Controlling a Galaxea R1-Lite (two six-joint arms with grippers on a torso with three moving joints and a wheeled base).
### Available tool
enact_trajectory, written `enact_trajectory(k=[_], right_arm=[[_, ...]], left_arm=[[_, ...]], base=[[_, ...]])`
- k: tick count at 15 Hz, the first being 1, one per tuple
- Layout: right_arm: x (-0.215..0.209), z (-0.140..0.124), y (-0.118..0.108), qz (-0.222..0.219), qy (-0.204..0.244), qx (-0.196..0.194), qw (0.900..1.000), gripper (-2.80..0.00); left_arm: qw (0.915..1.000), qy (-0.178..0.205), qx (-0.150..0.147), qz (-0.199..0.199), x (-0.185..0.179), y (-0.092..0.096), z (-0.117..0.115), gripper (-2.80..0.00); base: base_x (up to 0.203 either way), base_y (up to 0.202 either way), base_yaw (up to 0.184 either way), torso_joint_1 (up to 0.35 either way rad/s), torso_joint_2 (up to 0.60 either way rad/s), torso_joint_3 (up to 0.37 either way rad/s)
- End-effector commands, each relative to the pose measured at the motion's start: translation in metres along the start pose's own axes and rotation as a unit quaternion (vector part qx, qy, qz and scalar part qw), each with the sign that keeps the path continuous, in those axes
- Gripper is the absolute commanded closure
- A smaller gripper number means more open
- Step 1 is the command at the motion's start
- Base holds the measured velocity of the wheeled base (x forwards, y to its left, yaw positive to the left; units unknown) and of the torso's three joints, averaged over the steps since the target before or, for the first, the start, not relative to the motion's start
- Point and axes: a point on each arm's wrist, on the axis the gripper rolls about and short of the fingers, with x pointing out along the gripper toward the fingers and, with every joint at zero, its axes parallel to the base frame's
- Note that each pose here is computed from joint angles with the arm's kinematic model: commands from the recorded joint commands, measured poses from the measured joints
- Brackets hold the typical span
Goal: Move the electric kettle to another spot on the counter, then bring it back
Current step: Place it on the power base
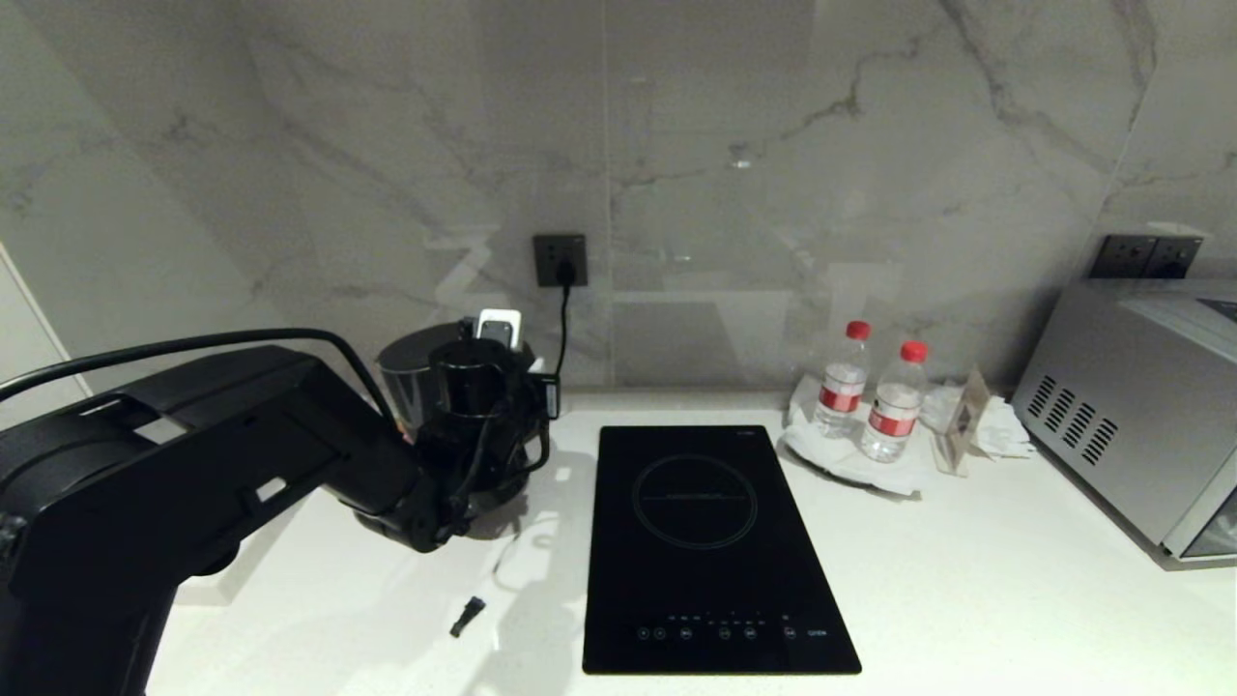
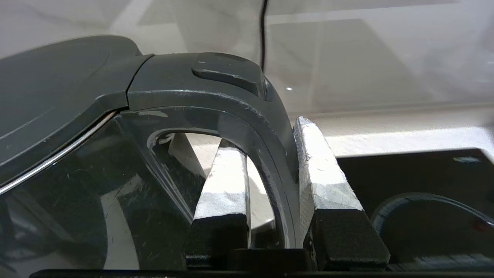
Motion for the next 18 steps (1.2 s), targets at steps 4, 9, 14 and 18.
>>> enact_trajectory(k=[4, 9, 14, 18], right_arm=[[0.0, 0.0, 0.0, 0.0, 0.0, 0.0, 1.0, 0.0], [0.0, 0.0, 0.0, 0.0, 0.0, 0.0, 1.0, 0.0], [0.0, 0.0, 0.0, 0.0, 0.0, 0.0, 1.0, 0.0], [0.0, 0.0, 0.0, 0.0, 0.001, 0.0, 1.0, 0.0]], left_arm=[[0.9997, 0.004, 0.01, 0.022, 0.023, 0.01, -0.021, 0.0], [0.9992, 0.0, 0.021, 0.033, 0.039, 0.016, -0.03, 0.0], [0.9987, 0.002, 0.027, 0.043, 0.048, 0.024, -0.037, 0.0], [0.9978, 0.004, 0.038, 0.055, 0.053, 0.035, -0.041, 0.0]], base=[[0.0, 0.0, 0.0, 0.0, 0.0, 0.0], [0.0, 0.0, 0.0, 0.0, 0.0, 0.0], [0.0, 0.0, 0.0, 0.0, 0.0, 0.0], [0.0, 0.0, 0.0, 0.0, 0.0, 0.0]])
